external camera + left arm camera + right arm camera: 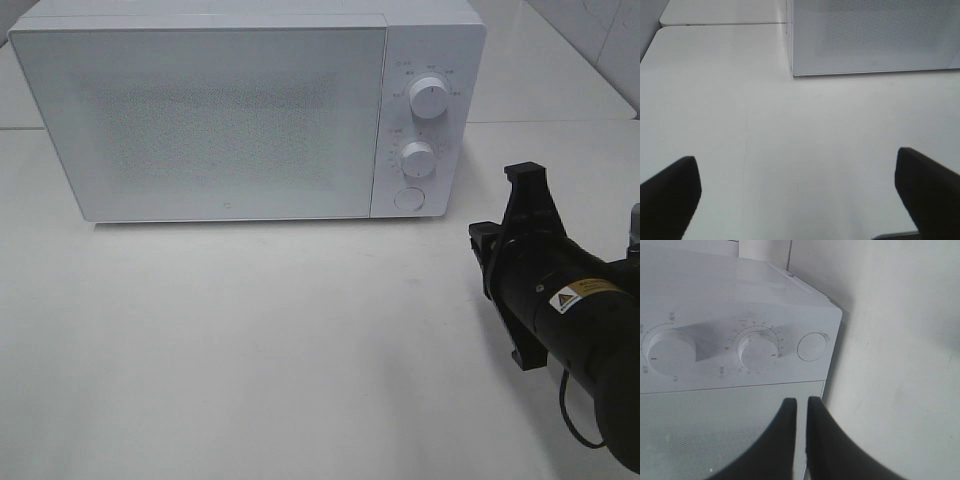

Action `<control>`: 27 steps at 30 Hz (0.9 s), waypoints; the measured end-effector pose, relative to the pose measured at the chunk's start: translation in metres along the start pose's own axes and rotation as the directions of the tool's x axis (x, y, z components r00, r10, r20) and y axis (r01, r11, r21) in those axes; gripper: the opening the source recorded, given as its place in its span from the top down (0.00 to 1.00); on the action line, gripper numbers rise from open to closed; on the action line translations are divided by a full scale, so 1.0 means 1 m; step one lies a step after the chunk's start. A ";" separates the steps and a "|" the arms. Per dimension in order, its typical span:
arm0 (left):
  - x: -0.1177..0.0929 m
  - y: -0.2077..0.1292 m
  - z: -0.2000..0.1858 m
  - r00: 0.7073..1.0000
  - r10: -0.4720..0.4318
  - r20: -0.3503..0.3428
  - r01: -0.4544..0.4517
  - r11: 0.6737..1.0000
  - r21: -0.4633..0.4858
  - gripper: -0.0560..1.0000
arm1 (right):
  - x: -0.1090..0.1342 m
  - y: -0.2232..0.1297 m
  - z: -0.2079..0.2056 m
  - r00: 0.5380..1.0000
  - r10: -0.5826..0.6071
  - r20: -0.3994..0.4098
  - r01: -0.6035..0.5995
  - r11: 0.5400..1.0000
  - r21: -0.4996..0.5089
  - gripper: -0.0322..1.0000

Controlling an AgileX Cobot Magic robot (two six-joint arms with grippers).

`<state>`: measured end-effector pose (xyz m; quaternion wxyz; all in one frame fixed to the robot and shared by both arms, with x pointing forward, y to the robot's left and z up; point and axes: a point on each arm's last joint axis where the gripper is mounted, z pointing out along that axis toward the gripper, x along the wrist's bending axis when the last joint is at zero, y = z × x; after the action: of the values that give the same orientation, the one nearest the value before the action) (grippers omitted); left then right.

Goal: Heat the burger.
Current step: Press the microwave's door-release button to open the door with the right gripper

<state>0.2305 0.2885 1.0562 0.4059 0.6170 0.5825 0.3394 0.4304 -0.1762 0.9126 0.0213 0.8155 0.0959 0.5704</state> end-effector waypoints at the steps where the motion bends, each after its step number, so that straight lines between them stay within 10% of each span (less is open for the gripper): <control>1: 0.000 0.000 0.000 1.000 0.000 0.000 0.000 1.000 0.000 0.03 | 0.000 0.000 0.000 1.000 0.000 0.000 0.000 1.000 0.000 0.88; 27: 0.000 0.000 0.000 1.000 0.000 0.000 0.000 1.000 0.000 0.03 | -0.011 -0.019 0.025 0.994 0.093 0.064 -0.093 0.996 -0.011 0.95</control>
<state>0.2305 0.2885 1.0562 0.4059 0.6170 0.5825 0.3394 0.4473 -0.1572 0.8912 0.0010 0.8368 0.0547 0.5447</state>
